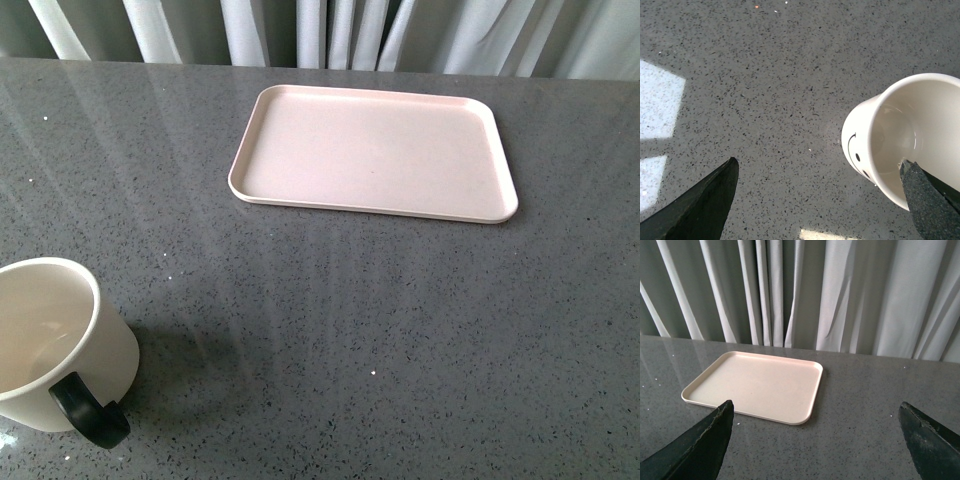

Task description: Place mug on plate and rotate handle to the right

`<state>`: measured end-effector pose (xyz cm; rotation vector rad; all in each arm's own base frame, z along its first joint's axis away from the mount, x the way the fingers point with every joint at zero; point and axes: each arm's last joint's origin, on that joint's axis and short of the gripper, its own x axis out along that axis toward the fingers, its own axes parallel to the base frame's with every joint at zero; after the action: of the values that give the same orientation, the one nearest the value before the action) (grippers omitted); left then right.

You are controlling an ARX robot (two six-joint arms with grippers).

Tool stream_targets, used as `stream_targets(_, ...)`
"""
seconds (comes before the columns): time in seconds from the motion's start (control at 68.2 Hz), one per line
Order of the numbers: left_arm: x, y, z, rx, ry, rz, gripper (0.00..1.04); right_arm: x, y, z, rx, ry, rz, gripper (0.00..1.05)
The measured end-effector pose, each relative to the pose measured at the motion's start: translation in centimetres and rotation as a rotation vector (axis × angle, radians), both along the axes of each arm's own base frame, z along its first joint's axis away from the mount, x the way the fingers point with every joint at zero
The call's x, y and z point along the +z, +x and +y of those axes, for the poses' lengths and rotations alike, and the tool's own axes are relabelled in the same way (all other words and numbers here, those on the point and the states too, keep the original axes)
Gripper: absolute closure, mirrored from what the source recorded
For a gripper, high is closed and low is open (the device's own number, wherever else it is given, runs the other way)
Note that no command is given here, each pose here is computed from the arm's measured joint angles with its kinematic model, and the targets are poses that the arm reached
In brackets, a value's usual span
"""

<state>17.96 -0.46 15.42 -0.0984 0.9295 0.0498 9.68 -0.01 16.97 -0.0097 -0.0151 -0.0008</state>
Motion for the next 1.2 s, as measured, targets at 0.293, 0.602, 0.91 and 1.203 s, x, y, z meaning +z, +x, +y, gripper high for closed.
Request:
stream_targets(0.293, -0.9, 0.6, -1.6, -0.025, -0.021, 0.024, 0.09, 0.0, 0.0, 0.0, 0.000, 0.000, 0.000, 0.09)
stream_targets(0.602, -2.0, 1.5, -2.1, -0.005, -0.022, 0.057, 0.09, 0.0, 0.0, 0.0, 0.000, 0.000, 0.000, 0.09)
stream_targets(0.91, -2.9, 2.4, -3.3, -0.017, -0.019, 0.089, 0.09, 0.0, 0.0, 0.0, 0.000, 0.000, 0.000, 0.09)
stream_targets(1.203, -3.7, 3.6, -4.6, -0.023, -0.008, 0.129, 0.33, 0.0, 0.0, 0.0, 0.000, 0.000, 0.000, 0.09)
